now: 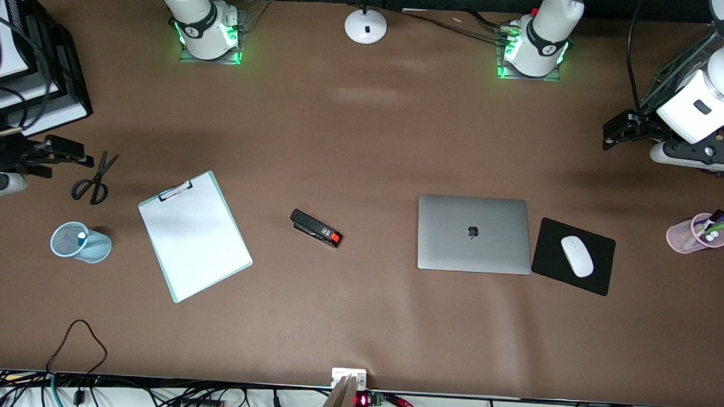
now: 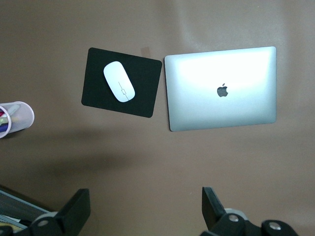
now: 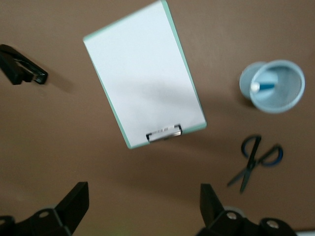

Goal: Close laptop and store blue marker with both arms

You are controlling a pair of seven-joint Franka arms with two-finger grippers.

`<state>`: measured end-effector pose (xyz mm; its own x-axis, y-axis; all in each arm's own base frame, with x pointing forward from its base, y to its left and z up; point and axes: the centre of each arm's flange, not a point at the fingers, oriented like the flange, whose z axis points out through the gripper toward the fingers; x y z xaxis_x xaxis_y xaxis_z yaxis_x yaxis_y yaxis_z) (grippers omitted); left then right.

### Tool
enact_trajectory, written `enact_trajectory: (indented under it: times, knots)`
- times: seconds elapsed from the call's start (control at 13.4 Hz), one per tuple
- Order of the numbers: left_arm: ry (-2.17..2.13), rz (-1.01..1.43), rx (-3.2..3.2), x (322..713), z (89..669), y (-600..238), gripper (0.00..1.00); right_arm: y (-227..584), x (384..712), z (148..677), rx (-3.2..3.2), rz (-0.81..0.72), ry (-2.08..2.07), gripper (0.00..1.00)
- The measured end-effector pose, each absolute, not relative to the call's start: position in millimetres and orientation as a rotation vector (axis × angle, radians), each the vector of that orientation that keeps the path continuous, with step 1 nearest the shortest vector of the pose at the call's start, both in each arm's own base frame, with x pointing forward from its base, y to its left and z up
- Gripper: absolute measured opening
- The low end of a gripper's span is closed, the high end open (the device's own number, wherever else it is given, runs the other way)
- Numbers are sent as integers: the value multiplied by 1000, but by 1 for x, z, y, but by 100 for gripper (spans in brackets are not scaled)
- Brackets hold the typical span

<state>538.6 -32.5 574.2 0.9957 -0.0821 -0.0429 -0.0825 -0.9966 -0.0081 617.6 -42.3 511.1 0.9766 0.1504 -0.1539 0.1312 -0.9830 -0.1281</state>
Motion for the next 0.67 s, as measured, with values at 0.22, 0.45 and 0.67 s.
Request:
enact_trajectory:
  times: [0.22, 0.45, 0.67]
  knots:
    - [129, 69, -3128, 538, 574, -32, 100, -6, 607, 520, -3132, 384, -69, 100]
    - [128, 71, -3128, 538, 574, -32, 100, -24, 600, 566, -3193, 319, 15, 100]
    - [128, 71, -3128, 538, 574, -32, 100, -64, 595, 601, -3192, 218, 138, 100]
